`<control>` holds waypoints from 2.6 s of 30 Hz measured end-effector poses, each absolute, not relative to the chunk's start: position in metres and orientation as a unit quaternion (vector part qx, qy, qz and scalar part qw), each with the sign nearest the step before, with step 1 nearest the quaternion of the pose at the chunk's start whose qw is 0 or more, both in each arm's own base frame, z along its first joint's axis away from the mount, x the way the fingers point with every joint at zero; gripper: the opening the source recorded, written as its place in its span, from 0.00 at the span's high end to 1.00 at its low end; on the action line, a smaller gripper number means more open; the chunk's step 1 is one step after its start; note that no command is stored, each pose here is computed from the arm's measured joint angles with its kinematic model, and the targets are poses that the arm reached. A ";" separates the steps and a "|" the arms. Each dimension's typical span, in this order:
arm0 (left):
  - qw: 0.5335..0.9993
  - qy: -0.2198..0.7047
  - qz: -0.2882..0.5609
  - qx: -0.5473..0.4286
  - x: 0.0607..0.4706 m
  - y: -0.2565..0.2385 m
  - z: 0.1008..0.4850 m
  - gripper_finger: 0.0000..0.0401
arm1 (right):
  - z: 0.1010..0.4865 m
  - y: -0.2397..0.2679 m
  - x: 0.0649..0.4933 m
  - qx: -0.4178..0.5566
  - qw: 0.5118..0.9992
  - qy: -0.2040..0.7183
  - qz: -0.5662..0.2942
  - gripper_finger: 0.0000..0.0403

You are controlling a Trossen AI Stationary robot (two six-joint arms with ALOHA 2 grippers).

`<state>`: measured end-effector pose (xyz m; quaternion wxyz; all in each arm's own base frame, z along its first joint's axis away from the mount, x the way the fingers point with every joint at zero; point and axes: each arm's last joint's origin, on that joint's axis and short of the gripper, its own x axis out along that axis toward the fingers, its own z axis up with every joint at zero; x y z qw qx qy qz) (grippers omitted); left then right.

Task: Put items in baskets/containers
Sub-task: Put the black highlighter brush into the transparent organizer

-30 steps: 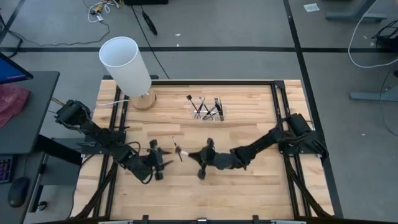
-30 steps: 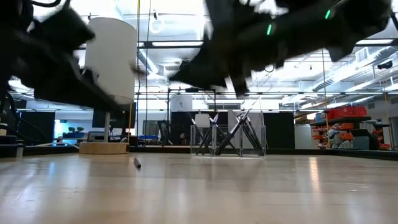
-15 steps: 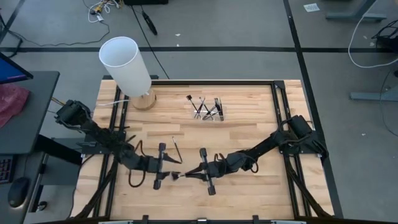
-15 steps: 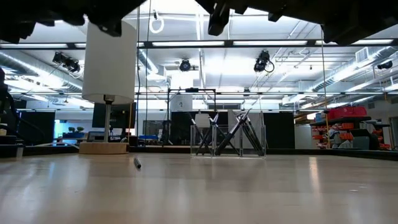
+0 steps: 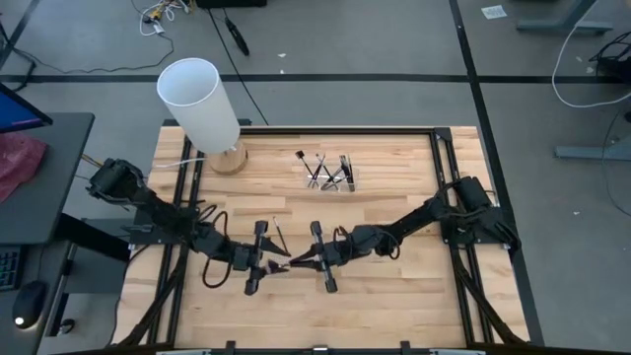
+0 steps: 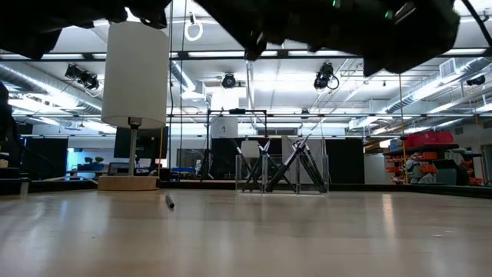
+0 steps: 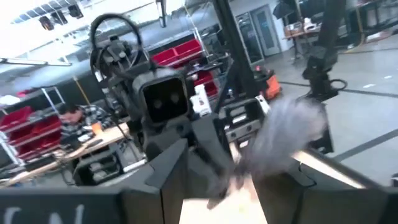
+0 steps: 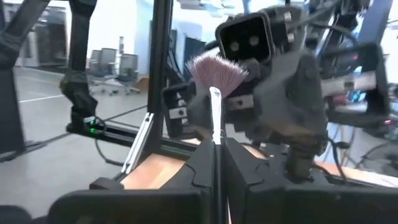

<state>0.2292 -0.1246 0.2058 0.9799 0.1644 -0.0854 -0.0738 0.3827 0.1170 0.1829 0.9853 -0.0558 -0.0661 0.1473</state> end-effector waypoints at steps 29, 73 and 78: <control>0.995 -0.035 0.008 0.093 0.253 -0.073 0.201 0.95 | 0.169 0.045 0.318 -0.019 0.988 0.148 -0.033 0.66; 0.966 0.117 0.221 -0.074 0.305 0.109 0.188 0.95 | 0.147 0.034 0.260 0.062 0.983 0.107 -0.134 0.65; 0.962 0.125 0.224 -0.092 0.306 0.110 0.181 0.95 | 0.148 0.034 0.260 0.062 0.983 0.107 -0.134 0.65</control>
